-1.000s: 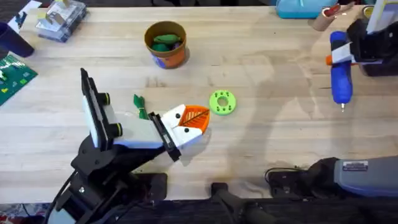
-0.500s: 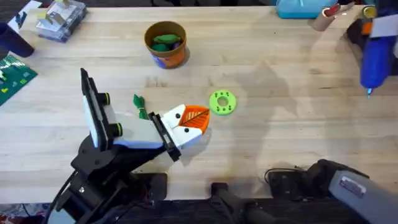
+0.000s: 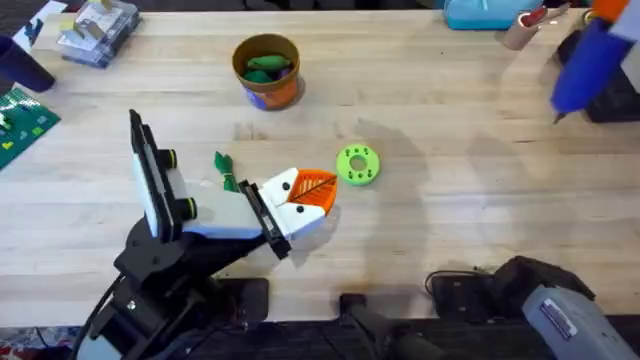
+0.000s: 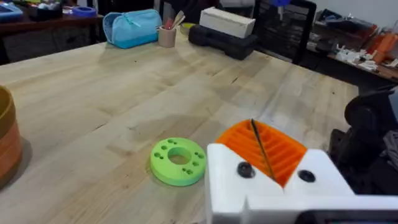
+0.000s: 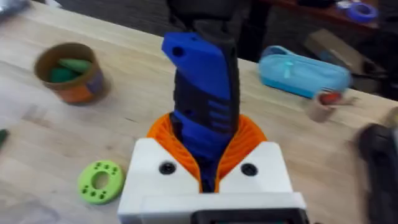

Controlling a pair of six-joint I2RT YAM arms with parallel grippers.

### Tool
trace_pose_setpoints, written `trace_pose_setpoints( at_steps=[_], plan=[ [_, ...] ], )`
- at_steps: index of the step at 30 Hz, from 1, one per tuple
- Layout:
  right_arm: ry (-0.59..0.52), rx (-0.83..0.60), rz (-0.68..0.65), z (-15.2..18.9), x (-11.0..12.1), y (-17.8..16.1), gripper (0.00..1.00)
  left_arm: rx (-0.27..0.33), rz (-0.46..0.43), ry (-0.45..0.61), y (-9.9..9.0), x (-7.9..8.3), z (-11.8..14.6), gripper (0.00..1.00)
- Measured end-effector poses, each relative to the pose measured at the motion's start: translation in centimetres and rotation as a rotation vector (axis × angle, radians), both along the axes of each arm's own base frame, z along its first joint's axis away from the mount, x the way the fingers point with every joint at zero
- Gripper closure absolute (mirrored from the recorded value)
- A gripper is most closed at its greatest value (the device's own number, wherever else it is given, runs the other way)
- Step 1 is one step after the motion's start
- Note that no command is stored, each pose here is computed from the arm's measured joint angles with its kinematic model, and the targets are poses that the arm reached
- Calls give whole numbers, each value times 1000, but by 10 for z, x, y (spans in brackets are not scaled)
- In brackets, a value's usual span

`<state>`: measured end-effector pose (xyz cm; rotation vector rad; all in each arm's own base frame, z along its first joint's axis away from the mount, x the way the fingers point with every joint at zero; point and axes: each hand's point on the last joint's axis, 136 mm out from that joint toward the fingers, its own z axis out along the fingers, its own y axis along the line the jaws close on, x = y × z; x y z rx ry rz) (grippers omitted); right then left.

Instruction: Pick up the gripper from the table and insert it into the empty holder that is missing its gripper. Then pick up a screw, insert it into the mounting hole, and use the screwdriver to tighten it. Finally, clean up the table by picking up the vegetable and placing it into the bucket.

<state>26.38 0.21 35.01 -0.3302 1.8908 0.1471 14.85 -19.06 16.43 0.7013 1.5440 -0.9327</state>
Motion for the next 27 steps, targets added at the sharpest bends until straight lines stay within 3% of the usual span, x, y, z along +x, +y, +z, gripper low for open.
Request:
trace_pose_setpoints(
  at_steps=[6,13,21,27],
  plan=[
    [-98,153,169,-23,11,28,918,0,0,0,0,0,0,989],
    [-103,328,347,-48,11,74,917,0,0,0,0,0,0,989],
    [-51,412,628,-45,-17,147,916,0,1,0,0,0,0,989],
    [-6,431,762,-49,-33,181,918,0,2,0,0,0,0,989]
  ],
)
